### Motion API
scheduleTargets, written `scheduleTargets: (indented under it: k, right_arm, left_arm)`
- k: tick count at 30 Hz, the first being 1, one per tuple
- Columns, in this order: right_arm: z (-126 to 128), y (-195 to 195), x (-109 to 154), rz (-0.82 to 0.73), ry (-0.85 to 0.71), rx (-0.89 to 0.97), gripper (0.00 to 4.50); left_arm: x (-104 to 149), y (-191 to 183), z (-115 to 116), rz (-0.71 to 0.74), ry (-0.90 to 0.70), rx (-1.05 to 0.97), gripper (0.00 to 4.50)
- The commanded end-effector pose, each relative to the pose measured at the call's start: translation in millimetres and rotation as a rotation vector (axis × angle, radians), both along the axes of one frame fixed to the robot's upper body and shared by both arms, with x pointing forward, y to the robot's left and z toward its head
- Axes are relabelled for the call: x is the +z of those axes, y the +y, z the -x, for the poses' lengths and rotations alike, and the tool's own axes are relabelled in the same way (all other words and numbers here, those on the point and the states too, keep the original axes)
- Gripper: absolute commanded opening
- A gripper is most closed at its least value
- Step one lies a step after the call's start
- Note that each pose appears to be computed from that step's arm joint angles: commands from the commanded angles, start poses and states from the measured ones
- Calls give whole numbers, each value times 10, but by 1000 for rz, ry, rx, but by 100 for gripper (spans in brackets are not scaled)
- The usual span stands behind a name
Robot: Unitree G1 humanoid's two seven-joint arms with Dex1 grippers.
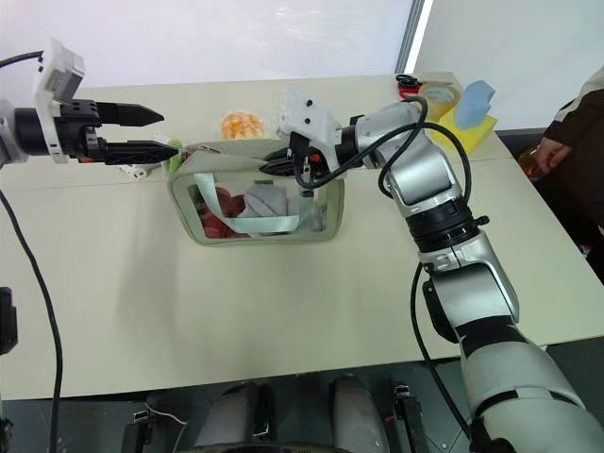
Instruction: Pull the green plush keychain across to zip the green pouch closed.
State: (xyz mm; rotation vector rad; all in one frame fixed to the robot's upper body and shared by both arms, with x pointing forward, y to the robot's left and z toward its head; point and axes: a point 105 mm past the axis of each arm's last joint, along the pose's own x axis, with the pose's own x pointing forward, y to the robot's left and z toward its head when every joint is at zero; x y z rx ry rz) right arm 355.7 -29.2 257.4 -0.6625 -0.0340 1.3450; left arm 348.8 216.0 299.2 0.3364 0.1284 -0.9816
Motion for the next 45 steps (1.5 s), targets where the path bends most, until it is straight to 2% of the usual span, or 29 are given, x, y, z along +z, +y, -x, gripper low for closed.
scheduleTargets:
  k: [1,4,7,10,13,16,20,27,30,33,37,43,45]
  right_arm:
    - [65,-8,49,24,-31,1,1]
    - [58,-23,15,31,-13,-20,1]
    - [64,-24,37,19,-6,-29,101]
    - [99,-41,146,-1,-25,-38,250]
    - [176,-210,359,-23,-62,-75,250]
    - [256,-415,421,-14,-74,-110,250]
    - [340,-582,321,-2,-20,-141,250]
    - [295,-601,6,26,44,-158,250]
    - [283,-592,-54,25,61,-158,172]
    - [287,-580,-81,27,64,-150,17]
    - [242,-563,-71,21,28,-166,7]
    - [251,-535,-76,19,27,-157,7]
    - [245,-528,-76,19,27,-159,7]
  left_arm:
    - [151,22,62,9,-61,-2,450]
    - [158,21,47,11,-64,1,450]
    - [158,20,37,11,-65,1,450]
    - [154,54,23,12,-65,14,450]
    - [156,203,-5,14,-67,70,450]
    - [134,334,-16,12,-63,114,450]
    - [100,401,-23,12,-56,133,450]
    - [33,313,-16,13,-23,90,450]
    - [-10,318,7,14,-5,89,450]
    - [-78,331,31,11,18,90,450]
    - [-281,298,12,18,61,84,450]
    - [-435,193,-75,34,71,80,450]
    - [-413,163,-131,62,53,92,450]
